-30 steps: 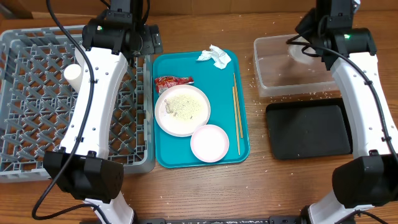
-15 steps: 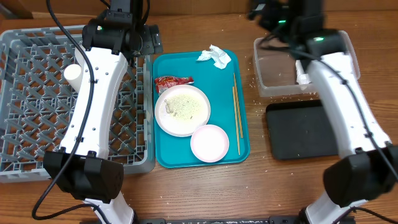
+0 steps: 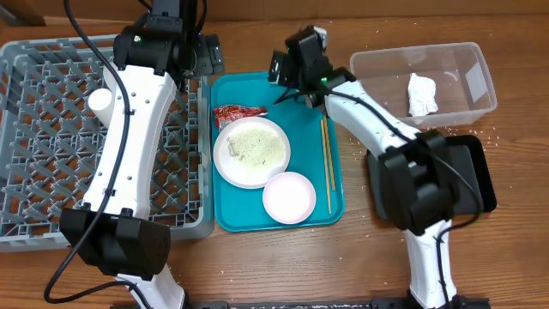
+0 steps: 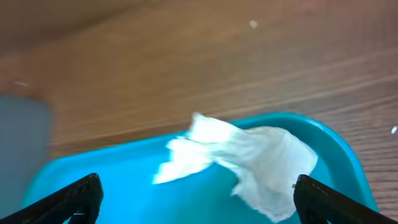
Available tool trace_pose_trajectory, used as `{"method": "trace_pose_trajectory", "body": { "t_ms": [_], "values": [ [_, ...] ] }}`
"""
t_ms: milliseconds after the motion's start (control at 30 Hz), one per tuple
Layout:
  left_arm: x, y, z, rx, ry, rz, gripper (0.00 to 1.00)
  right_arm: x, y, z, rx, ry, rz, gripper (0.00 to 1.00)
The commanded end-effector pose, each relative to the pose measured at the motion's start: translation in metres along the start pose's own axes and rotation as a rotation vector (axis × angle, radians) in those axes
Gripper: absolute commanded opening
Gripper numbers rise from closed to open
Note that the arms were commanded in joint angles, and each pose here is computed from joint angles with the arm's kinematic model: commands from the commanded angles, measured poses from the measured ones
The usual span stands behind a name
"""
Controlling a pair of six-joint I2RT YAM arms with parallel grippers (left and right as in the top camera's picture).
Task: Sort waste into correct bins and load items into the dishwasher
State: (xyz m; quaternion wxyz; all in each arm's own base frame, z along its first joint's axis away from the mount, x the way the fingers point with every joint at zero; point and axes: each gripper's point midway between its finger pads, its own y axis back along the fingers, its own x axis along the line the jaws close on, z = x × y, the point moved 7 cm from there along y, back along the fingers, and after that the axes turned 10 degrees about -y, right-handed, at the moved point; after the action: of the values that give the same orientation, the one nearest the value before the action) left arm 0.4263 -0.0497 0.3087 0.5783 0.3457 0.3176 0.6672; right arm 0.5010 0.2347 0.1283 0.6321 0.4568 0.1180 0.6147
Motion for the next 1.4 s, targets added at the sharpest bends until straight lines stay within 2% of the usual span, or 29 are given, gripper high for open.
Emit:
{"method": "trace_pose_trajectory", "body": {
  "t_ms": [0,233,400,500,533,600,667,867,1133,1267,1333,1367],
  "values": [
    [-0.001,-0.001,0.001,-0.002,0.015,0.011,1.0,-0.006,-0.007,0.003,-0.03,0.002,-0.027,1.0],
    [-0.001,-0.001,0.001,-0.002,0.015,0.011,1.0,-0.017,-0.034,-0.014,-0.002,0.009,-0.053,0.99],
    [-0.001,-0.001,0.001,-0.003,0.015,0.011,1.0,-0.023,-0.046,-0.023,0.007,0.011,-0.063,0.85],
    [-0.001,-0.001,0.001,-0.002,0.015,0.011,1.0,-0.025,-0.049,-0.025,0.011,0.012,-0.068,0.66],
    [-0.001,-0.001,0.001,-0.002,0.015,0.011,1.0,-0.025,-0.049,-0.025,0.012,0.012,-0.068,0.54],
    [-0.001,-0.001,0.001,-0.002,0.015,0.011,1.0,-0.023,-0.048,-0.023,0.009,0.011,-0.065,0.23],
    [-0.001,-0.001,0.001,-0.002,0.015,0.011,1.0,-0.02,-0.045,-0.02,0.013,0.012,-0.069,0.04],
    [-0.001,-0.001,0.001,-0.002,0.015,0.011,1.0,0.001,-0.003,0.025,-0.012,-0.013,-0.062,0.04],
    [-0.001,-0.001,0.001,-0.002,0.015,0.011,1.0,0.001,0.114,0.124,-0.169,-0.148,-0.067,0.04],
    [-0.001,-0.001,0.001,-0.002,0.015,0.011,1.0,-0.003,0.147,0.147,-0.144,-0.178,0.057,0.04],
    [-0.001,-0.001,0.001,-0.002,0.015,0.011,1.0,0.005,0.146,0.146,-0.086,-0.122,0.157,0.1],
    [-0.001,-0.001,0.001,-0.002,0.015,0.011,1.0,0.009,0.142,0.144,-0.063,-0.077,0.192,0.19]
  ]
}}
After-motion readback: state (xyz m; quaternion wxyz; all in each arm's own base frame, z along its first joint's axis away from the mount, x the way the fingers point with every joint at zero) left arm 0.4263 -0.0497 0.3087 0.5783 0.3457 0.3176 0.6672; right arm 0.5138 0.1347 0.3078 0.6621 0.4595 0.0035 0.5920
